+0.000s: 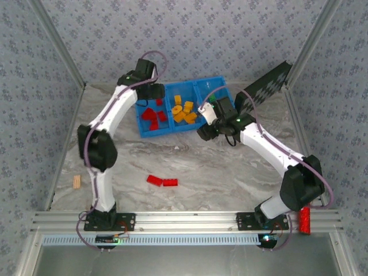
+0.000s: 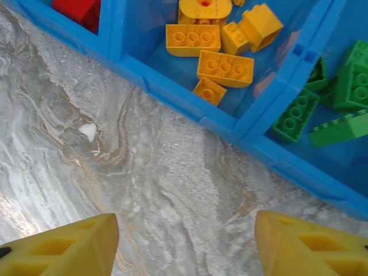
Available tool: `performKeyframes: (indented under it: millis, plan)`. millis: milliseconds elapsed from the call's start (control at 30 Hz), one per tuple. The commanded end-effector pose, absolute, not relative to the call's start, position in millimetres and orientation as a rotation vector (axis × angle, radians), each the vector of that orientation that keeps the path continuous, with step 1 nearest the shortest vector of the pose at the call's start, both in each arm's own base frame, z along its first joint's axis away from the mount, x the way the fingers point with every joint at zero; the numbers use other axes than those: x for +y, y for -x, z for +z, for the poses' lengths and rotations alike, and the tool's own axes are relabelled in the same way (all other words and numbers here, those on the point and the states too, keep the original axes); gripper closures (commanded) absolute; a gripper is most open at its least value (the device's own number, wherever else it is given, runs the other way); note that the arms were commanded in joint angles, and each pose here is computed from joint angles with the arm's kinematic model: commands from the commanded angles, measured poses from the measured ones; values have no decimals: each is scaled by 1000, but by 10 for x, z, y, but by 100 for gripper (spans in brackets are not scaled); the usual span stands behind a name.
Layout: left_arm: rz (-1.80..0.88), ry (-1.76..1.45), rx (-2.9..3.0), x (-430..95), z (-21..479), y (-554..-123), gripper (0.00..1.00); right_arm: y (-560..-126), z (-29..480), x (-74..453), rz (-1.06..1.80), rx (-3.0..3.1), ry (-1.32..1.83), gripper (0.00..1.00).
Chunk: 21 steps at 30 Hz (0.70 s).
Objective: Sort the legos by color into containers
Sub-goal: Pick up the lego from the middle-left of the table.
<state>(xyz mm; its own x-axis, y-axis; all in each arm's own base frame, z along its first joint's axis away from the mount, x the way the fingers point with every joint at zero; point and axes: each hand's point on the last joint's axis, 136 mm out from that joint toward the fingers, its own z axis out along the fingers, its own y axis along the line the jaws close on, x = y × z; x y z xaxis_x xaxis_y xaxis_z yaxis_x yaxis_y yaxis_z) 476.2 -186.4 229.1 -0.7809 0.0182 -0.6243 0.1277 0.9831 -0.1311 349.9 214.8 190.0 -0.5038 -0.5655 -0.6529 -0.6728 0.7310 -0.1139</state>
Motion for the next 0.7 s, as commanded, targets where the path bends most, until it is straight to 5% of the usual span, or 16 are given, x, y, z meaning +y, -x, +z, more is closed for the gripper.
performKeyframes:
  millis: [0,233,667]
  plan:
    - [-168,-518,2473,-1946,2278,-4023,32,-3514,2380,2012,159,2098,898,31]
    - [-219,-826,2375,-1846,2043,-2916,29,-3360,2853,1770,160,1974,838,23]
    - [-181,-1473,2308,-2446,1043,-1735,25,-3034,2856,1745,219,1922,903,19]
